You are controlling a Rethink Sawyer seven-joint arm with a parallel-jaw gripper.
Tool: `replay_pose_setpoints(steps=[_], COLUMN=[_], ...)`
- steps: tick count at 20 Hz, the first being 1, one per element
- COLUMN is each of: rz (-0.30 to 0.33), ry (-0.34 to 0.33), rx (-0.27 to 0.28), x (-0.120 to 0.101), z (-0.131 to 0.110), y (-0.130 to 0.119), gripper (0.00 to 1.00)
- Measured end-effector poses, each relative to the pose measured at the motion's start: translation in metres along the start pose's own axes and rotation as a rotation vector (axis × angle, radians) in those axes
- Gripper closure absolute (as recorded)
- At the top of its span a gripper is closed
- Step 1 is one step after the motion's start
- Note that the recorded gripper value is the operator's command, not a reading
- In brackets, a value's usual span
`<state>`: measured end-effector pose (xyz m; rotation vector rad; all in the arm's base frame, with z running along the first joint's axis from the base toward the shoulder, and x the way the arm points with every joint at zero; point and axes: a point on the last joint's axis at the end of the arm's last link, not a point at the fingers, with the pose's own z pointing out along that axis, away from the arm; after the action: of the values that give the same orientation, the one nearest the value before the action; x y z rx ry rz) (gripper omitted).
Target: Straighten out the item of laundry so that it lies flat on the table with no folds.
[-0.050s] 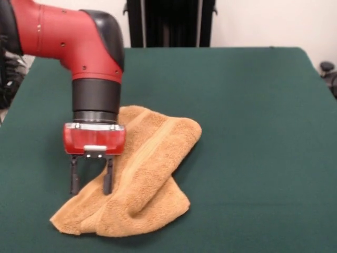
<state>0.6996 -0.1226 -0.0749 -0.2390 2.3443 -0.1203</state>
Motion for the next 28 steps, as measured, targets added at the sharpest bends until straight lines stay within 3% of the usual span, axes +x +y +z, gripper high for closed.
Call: replay_pose_setpoints(steps=[5, 15, 28], rz=[-0.042, -0.042, 0.085], ry=[0.029, 0.047, 0.051], rx=[0.004, 0.014, 0.053], x=[-0.005, -0.004, 0.011], z=[-0.003, -0.004, -0.004], y=[0.010, 0.006, -0.048], gripper=[0.00, 0.00, 0.00])
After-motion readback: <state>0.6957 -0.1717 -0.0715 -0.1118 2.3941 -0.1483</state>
